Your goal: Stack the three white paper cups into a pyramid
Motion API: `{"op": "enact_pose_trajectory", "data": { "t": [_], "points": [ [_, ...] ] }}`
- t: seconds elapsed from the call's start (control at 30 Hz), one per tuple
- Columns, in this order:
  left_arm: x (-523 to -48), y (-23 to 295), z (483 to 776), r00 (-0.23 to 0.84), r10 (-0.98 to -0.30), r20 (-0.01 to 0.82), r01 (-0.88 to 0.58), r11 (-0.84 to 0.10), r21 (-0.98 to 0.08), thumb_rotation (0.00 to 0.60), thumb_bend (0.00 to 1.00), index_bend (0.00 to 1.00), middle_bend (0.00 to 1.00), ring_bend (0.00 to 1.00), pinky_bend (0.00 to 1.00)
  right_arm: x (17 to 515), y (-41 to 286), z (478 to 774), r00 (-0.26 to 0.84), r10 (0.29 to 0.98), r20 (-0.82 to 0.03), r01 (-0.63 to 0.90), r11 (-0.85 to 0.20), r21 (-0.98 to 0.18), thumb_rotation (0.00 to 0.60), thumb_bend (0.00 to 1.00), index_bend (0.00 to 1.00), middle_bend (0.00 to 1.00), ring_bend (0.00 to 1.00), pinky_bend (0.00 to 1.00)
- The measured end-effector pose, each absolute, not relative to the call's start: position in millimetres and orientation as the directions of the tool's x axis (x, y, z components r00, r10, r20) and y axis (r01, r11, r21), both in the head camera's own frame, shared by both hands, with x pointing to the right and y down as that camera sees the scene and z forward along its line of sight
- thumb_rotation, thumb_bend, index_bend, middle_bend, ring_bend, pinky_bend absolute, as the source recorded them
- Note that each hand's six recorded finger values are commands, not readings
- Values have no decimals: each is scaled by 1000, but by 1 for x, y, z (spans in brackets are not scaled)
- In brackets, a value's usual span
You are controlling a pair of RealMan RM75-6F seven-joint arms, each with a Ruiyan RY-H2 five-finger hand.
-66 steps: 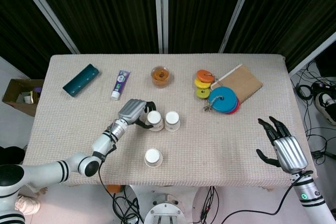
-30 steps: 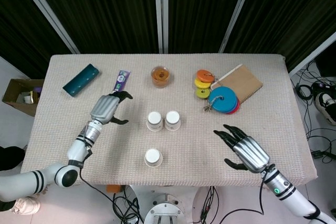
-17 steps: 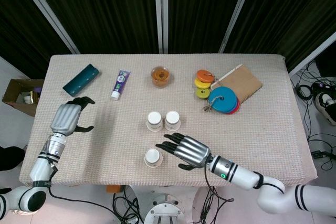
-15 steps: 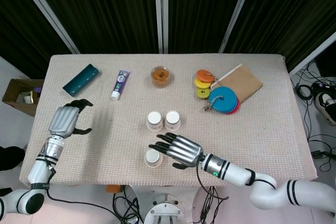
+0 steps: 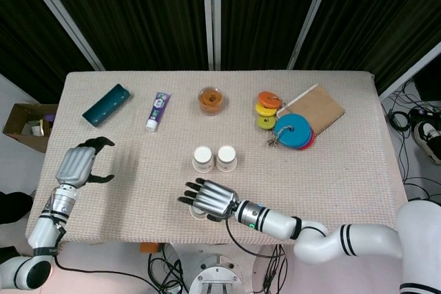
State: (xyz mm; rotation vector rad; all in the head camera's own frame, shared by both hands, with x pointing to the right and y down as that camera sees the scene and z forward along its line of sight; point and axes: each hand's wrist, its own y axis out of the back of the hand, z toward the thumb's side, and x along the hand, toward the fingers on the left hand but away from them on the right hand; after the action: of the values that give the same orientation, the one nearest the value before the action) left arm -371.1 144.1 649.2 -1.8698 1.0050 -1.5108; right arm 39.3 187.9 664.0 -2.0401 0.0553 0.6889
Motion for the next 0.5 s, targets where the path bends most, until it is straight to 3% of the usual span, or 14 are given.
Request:
{"op": "enact_pose_trajectory", "data": {
  "t": [0.13, 0.5],
  "points": [
    [-374, 146, 652, 92, -806, 585, -230, -588, -775, 600, 85, 268, 210, 217, 337, 40, 186, 663, 842, 257, -475, -282, -541, -792, 600, 355, 489, 471, 328, 460],
    [-378, 151, 650, 93, -806, 585, -232, -589, -774, 600, 84, 268, 210, 216, 337, 79, 131, 603, 826, 434, -359, -161, -430, -889, 600, 352, 497, 470, 324, 464]
  ]
}}
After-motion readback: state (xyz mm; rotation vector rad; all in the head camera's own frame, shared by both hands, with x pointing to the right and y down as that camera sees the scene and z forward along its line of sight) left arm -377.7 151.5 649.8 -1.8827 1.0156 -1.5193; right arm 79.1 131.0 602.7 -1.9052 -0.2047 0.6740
